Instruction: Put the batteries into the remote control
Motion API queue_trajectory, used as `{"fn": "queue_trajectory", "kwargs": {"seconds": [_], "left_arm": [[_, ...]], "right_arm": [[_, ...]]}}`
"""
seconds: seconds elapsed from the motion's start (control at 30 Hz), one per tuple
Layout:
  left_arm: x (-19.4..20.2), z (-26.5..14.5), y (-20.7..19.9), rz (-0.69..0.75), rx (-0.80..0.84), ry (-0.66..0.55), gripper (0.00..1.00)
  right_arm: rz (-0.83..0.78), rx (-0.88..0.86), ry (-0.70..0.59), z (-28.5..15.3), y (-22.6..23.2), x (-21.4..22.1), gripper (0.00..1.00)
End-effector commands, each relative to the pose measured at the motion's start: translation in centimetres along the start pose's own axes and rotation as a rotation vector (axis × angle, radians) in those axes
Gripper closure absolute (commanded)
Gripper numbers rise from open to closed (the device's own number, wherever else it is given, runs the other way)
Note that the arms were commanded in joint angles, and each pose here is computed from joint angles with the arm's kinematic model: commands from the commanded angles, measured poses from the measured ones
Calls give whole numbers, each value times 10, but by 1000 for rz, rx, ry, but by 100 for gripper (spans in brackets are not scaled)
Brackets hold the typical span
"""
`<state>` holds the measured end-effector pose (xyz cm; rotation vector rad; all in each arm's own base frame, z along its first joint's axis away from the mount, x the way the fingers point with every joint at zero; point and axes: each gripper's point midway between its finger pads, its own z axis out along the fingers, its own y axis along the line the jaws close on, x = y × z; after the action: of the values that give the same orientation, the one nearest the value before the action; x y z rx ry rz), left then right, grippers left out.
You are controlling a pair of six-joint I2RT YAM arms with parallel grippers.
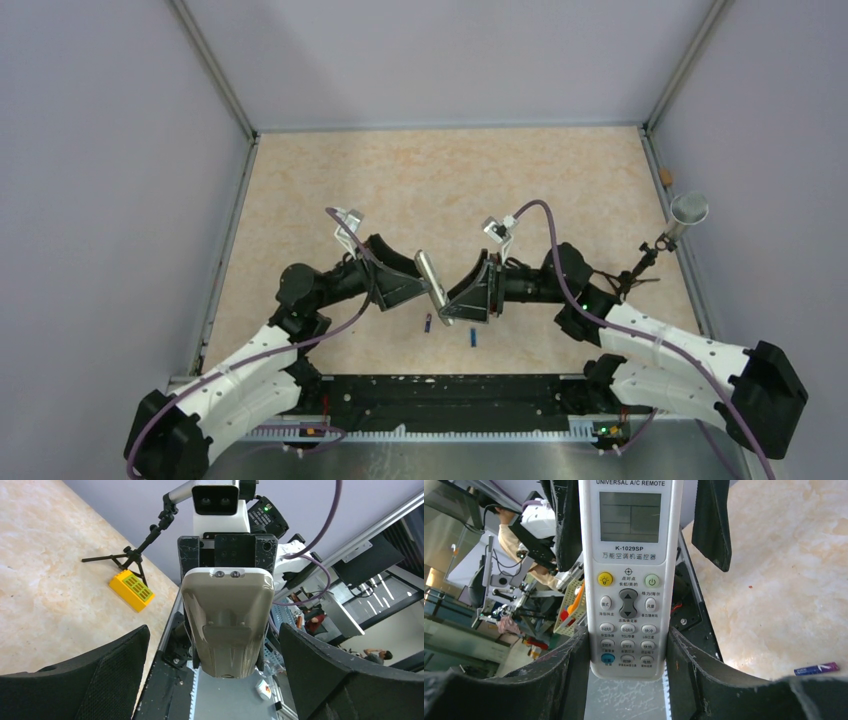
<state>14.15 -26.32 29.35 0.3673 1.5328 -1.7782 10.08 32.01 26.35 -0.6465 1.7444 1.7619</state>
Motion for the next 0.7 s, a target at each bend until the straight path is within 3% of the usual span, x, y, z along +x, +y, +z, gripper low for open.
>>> {"fn": "queue_trajectory", "kwargs": {"seconds": [0.0,0.67], "left_arm": [[-9,-1,-25,49,107,-26,1],[-12,-3,-24,4,85,-54,5]], "right_arm": [[-65,-105,-47,2,21,-16,100],[-98,-52,-16,13,10,-9,100]]}}
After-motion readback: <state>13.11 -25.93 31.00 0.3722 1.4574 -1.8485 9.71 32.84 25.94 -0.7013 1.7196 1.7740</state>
